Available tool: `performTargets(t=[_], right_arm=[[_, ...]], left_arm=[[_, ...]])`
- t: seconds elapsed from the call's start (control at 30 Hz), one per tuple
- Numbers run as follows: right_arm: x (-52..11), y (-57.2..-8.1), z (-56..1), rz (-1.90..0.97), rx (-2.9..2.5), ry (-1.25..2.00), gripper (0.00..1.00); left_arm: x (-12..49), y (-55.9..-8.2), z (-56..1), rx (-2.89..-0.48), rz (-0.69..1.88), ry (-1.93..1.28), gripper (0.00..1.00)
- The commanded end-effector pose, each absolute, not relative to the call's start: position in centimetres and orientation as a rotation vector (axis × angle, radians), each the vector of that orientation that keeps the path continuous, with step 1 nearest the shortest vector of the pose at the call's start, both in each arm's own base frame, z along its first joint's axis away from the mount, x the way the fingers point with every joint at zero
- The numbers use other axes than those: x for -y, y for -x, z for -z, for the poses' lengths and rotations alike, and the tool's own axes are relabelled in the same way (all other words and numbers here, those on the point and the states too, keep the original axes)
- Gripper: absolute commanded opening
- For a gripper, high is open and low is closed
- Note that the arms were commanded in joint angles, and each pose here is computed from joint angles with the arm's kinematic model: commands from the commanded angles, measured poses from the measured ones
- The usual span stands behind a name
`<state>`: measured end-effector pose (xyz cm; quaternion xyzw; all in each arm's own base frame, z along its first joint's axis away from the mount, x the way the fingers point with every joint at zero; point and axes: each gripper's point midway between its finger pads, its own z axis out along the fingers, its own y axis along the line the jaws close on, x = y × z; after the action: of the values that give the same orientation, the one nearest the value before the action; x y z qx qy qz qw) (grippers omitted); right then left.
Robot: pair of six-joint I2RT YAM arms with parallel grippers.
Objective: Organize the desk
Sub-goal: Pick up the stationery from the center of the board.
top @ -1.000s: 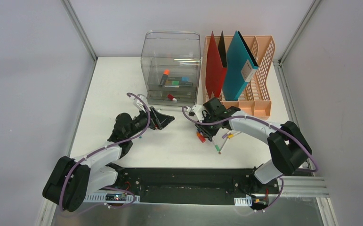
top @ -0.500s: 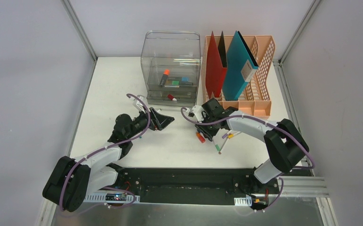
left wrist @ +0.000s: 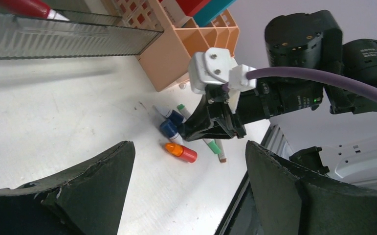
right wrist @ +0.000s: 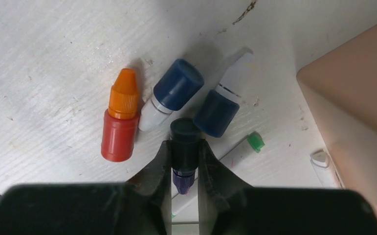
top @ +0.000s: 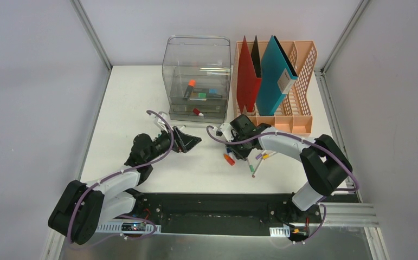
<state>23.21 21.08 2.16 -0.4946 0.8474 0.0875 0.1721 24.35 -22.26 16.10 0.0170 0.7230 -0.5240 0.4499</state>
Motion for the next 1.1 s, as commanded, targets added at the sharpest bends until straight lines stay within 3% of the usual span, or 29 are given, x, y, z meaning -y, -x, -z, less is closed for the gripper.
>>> performTargets(t=[0.0, 0.1, 0.33, 0.5, 0.7, 1.07], right_arm=[[-22.2, -24.3, -4.2, -0.261, -2.347, 1.387, 0.07], [-22.5, -24.1, -5.2, -0.307, -2.325, 1.394, 0.01], [-23.8, -21.6, -9.1, -0.686, -2.294, 1.384, 0.00], [-24.3, -20.5, -12.7, -0.934, -2.231, 1.335, 0.00], [-24.5, -20.9, -17.4, -1.192, -2.114, 1.109, 0.00], [-23.8, -23.2, -21.0, -1.409, -2.092, 0.713, 0.00]], left_arm=[[23.2, -23.5, -18.1, -1.684, 1.344, -0.113, 0.85], [24.0, -22.8, -18.5, -1.654, 1.365, -0.158, 0.85], [27.5, -21.1, -19.0, -1.613, 1.384, -0.319, 0.84], [28.9, -21.5, -19.0, -1.614, 1.369, -0.303, 0.99], [31.2, -21.8, -19.0, -1.618, 1.360, -0.250, 0.99], [37.2, -22.1, -20.0, -1.621, 1.400, -0.171, 0.83]])
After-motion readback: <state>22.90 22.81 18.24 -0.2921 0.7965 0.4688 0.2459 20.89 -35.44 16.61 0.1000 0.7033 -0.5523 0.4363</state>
